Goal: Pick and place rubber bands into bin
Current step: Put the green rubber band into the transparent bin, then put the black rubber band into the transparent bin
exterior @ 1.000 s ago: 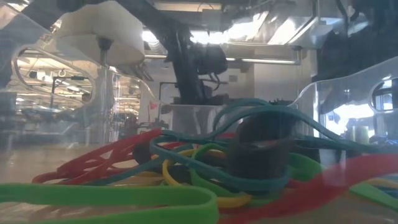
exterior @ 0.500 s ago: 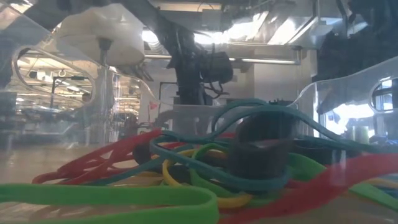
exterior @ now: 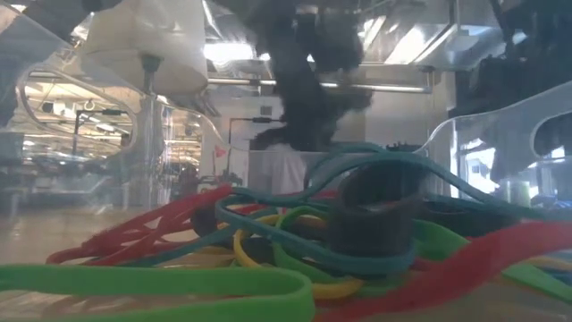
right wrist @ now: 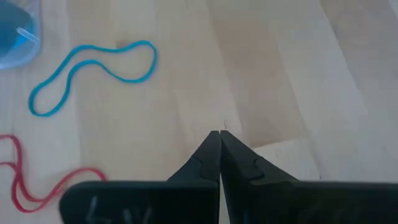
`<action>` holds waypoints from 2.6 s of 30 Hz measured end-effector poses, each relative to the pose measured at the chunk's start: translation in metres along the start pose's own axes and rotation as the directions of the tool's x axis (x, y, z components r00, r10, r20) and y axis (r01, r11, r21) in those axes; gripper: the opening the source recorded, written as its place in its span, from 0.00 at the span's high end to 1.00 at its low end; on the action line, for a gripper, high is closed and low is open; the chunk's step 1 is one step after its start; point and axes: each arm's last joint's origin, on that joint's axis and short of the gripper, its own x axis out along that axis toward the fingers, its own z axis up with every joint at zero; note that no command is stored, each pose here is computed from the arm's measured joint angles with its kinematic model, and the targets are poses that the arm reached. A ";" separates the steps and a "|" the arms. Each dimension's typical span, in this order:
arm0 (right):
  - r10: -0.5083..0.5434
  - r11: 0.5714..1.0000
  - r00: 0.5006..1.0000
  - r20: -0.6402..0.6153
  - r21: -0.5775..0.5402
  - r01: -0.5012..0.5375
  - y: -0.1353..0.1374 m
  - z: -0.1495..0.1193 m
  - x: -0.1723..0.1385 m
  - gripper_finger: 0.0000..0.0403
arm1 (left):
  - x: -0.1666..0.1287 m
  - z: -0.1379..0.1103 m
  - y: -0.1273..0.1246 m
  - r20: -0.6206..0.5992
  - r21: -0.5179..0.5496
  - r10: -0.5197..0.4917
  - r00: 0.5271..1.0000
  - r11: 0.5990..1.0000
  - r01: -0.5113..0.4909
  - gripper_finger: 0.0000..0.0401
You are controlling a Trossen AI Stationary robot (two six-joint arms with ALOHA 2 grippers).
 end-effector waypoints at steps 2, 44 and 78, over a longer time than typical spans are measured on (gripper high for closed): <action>0.001 1.000 1.000 -0.004 -0.005 -0.002 0.000 -0.001 0.000 0.99 | -0.010 -0.005 -0.017 0.008 0.042 -0.032 0.999 0.999 0.031 0.99; 0.092 0.995 0.988 0.125 0.034 -0.097 0.011 0.010 -0.002 0.99 | -0.041 -0.217 -0.135 -0.198 0.415 -0.085 0.977 0.895 0.162 0.98; 0.177 0.930 0.946 0.274 0.270 -0.252 0.020 0.025 -0.007 0.96 | -0.086 -0.146 -0.092 -0.086 0.852 0.065 0.994 0.523 0.040 1.00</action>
